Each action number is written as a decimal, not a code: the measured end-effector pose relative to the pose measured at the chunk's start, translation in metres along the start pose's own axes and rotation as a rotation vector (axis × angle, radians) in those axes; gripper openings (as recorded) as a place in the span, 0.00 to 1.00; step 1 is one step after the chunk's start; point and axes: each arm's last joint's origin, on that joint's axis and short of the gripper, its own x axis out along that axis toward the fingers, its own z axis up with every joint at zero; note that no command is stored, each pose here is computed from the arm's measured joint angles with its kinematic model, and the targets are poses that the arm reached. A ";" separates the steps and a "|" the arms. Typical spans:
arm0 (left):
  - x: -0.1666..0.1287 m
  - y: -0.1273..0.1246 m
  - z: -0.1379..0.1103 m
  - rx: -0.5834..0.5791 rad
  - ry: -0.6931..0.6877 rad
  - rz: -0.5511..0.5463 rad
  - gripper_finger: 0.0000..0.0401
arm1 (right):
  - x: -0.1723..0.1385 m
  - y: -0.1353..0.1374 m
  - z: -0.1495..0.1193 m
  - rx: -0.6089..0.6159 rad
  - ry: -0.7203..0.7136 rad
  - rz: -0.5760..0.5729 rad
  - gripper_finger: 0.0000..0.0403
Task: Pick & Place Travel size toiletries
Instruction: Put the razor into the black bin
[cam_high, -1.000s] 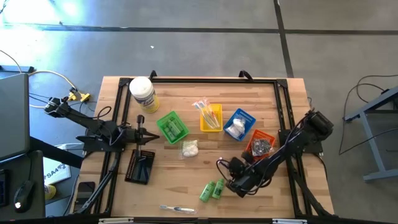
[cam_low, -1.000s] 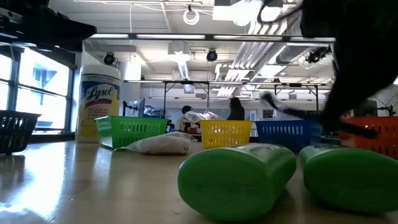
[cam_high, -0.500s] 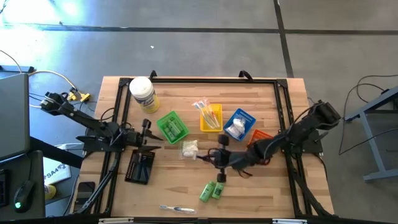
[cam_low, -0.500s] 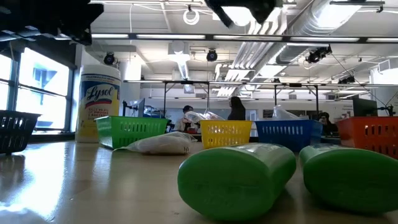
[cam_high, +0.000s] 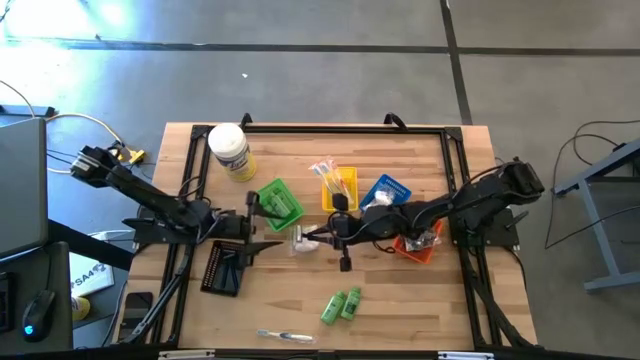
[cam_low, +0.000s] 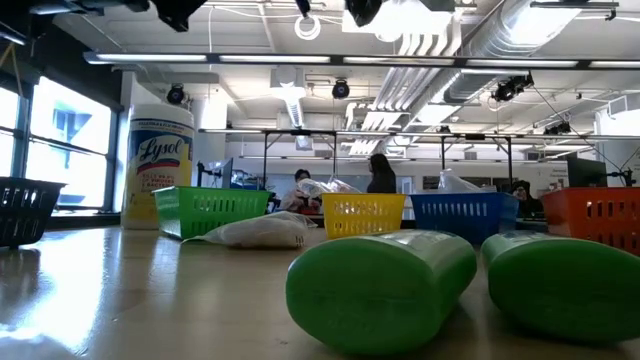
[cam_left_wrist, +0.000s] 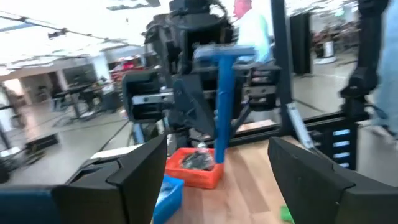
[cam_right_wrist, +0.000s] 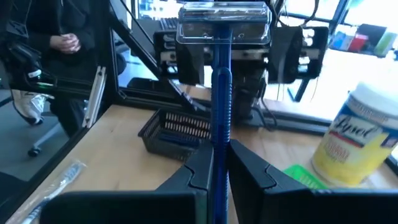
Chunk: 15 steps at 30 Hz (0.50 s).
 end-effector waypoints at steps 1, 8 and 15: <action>0.002 0.000 0.002 0.005 0.001 0.009 0.69 | 0.000 0.000 0.001 -0.010 -0.010 0.001 0.07; 0.009 0.001 0.014 -0.007 -0.035 0.019 0.69 | 0.000 0.000 0.008 -0.044 -0.083 0.012 0.07; 0.016 0.004 0.024 -0.042 -0.066 0.024 0.69 | -0.001 0.000 0.011 -0.060 -0.119 0.032 0.07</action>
